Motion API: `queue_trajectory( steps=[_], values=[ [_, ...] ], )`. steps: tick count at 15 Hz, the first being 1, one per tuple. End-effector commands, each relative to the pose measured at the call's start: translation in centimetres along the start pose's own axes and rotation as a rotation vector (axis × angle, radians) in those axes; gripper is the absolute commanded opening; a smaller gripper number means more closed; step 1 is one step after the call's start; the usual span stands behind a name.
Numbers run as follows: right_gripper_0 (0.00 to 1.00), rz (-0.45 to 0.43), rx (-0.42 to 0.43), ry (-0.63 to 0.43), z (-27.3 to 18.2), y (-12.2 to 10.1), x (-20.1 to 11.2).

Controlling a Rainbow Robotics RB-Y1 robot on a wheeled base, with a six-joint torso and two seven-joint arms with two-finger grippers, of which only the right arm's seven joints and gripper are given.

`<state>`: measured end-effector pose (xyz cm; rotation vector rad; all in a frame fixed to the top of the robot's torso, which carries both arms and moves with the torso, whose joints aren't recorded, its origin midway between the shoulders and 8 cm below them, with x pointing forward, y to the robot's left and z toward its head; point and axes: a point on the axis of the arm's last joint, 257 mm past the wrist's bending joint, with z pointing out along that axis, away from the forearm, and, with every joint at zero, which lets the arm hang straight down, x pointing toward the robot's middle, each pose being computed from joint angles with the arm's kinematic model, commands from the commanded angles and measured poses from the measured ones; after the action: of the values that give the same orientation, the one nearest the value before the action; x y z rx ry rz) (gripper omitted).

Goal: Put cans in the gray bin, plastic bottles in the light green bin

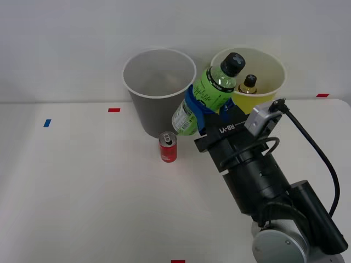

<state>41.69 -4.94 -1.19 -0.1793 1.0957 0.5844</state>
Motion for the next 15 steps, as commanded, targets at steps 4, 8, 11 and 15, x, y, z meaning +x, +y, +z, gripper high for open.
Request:
queue_trajectory(
  steps=[4,8,11,15],
  values=[
    [0.0,-0.005,-0.008,-0.024,4.5,-2.3,-3.6],
    [0.0,-0.019,0.013,-0.008,5.8,-4.2,-4.8],
    [0.0,-0.061,0.041,0.036,6.7,-5.5,-4.7],
    [0.0,-0.127,0.084,0.132,7.4,-7.5,-3.6]
  ],
)
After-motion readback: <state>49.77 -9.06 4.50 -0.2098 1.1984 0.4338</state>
